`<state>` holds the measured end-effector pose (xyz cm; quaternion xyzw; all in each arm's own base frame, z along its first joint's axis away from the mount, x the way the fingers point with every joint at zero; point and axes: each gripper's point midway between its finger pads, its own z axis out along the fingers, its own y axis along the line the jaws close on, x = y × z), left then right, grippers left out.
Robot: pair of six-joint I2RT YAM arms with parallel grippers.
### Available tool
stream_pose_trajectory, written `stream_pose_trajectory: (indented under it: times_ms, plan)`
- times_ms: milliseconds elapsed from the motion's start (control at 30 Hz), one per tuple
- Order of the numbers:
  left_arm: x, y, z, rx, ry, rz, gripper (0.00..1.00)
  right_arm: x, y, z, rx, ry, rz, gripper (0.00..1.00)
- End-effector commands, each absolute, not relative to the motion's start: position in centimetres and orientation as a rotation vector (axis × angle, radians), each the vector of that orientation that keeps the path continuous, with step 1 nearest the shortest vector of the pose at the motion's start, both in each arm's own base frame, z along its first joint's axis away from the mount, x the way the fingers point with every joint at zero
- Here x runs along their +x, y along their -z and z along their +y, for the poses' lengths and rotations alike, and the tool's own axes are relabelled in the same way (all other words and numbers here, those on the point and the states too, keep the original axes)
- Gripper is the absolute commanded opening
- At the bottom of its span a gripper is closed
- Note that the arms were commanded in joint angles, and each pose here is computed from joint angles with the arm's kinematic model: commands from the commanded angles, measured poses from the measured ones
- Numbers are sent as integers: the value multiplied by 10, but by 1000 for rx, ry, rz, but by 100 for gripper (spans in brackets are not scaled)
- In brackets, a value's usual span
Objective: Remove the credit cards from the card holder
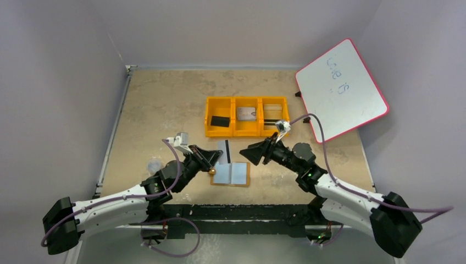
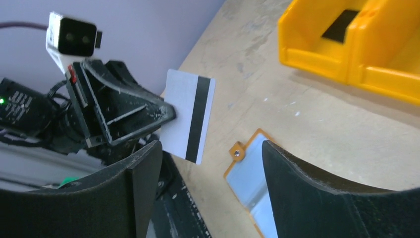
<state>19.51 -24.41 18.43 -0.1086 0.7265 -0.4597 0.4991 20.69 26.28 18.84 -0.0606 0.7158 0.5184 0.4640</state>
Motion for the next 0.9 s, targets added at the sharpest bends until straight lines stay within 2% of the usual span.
stream_pose_trajectory:
  times_ms: [0, 233, 867]
  plan:
    - [192, -213, -250, -246, 1219, 1652, 0, 192, -224, 291, -323, -1485, 1652, 73]
    - [187, -221, -257, -203, 1267, 1633, 0, 183, -230, 306, -421, -1676, 1601, 58]
    - [179, -232, -266, -149, 1335, 1605, 0, 198, -230, 306, -392, -1740, 1623, 47]
